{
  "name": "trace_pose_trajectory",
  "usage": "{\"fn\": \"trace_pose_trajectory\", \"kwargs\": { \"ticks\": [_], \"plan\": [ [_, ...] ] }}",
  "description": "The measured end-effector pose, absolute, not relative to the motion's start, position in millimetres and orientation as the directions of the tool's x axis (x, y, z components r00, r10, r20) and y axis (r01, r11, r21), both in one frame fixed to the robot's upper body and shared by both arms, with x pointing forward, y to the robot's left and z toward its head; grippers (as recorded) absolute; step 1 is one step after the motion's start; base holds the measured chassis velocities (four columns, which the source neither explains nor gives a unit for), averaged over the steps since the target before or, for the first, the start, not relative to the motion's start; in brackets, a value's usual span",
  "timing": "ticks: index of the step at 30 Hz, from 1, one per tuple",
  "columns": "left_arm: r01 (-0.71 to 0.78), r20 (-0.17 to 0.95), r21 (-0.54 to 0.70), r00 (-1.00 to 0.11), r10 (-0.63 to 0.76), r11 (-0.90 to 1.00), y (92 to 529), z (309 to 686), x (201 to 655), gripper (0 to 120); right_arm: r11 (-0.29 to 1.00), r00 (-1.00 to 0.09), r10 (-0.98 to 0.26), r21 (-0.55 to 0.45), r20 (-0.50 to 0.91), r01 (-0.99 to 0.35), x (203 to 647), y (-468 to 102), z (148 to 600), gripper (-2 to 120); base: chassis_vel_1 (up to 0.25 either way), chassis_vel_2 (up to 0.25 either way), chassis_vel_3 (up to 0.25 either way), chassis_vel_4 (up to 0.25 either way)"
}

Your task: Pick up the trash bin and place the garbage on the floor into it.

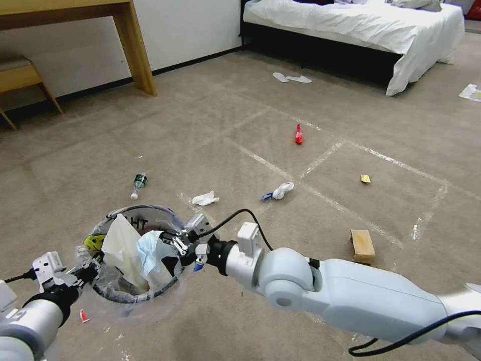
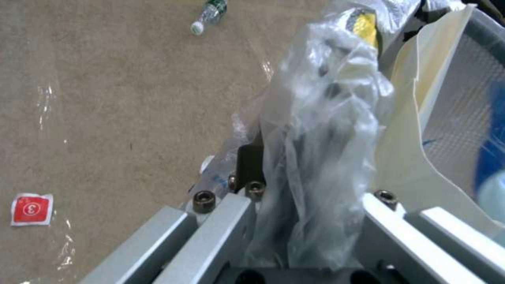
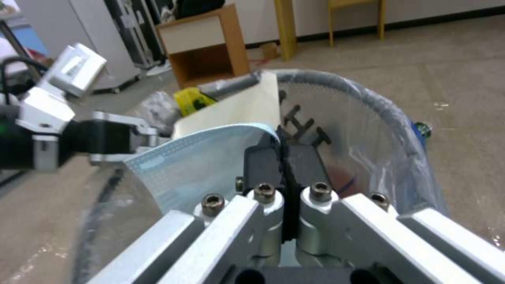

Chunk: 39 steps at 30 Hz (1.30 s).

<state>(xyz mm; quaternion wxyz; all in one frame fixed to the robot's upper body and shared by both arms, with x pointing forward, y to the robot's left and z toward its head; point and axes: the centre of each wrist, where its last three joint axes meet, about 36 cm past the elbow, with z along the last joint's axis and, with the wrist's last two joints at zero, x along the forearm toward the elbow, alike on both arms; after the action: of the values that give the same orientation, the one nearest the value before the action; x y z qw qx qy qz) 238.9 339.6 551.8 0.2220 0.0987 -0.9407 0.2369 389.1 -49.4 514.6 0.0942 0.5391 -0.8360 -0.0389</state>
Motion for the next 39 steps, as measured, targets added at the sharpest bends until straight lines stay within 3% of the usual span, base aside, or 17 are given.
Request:
{"fn": "trace_pose_trajectory", "kwargs": {
  "ticks": [21,39],
  "plan": [
    [-0.294,0.457,-0.423,-0.886,-0.079,0.857,341,547,244,1,0.373,-0.35,-0.919,0.113,0.184,-0.921,391,-11,523,0,0.0,0.0,0.0,0.0],
    [-0.289,0.454,-0.431,-0.888,-0.071,0.855,338,548,241,1,0.342,-0.317,-0.892,0.022,0.322,-0.939,396,22,500,0,0.0,0.0,0.0,0.0]
  ]
}}
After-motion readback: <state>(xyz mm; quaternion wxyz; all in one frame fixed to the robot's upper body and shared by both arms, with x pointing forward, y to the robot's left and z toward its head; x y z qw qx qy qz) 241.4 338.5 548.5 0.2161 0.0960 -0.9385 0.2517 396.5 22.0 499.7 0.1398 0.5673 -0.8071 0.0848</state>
